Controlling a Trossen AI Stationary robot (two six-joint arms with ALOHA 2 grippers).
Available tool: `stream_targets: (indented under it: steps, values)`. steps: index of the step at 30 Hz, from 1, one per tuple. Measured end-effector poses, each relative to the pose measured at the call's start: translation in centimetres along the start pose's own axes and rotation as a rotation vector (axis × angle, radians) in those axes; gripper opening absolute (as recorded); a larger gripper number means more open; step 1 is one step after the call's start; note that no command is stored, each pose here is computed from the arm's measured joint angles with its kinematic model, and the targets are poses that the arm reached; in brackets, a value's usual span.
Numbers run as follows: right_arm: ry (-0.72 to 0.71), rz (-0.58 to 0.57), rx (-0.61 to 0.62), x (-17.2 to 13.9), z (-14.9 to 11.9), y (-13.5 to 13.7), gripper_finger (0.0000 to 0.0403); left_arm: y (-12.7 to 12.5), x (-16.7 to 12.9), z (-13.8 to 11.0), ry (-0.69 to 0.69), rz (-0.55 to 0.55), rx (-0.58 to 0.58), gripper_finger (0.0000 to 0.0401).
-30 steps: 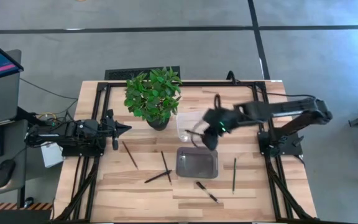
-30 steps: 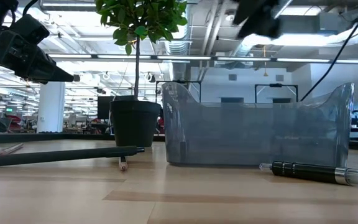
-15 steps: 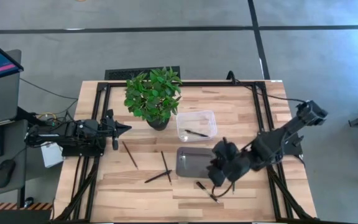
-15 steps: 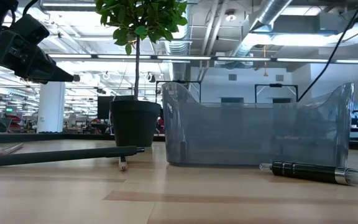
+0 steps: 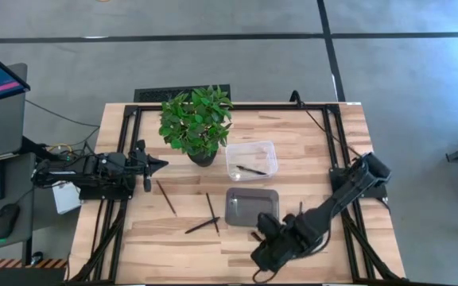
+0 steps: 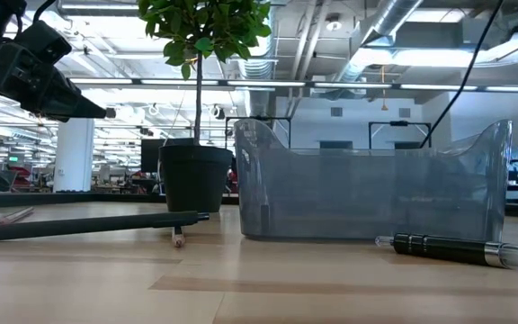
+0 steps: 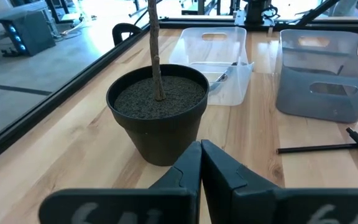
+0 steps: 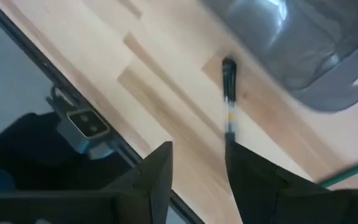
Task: Sort pens & pencils
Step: Put the bottom black pen into the transparent bin
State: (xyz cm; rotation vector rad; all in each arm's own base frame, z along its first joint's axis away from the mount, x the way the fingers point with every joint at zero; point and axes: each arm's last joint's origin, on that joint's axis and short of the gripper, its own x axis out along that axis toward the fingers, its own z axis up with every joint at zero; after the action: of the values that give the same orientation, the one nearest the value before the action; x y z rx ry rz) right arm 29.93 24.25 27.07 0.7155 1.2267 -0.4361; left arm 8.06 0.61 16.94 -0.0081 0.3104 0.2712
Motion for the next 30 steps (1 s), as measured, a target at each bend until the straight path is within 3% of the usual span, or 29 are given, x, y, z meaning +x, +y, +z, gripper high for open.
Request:
stream_targets:
  steps: [15, 30]
  values:
    - [0.059, -0.232, -0.006, 6.6, -3.1, 0.2, 0.0175, 0.0, 0.0, 0.0, 0.0, 0.0, -0.007, 0.0]
    - [0.114, -0.282, 0.005, 10.4, -4.2, -0.8, 0.0175, 0.0, 0.0, 0.0, 0.005, 0.001, -0.022, 0.0]
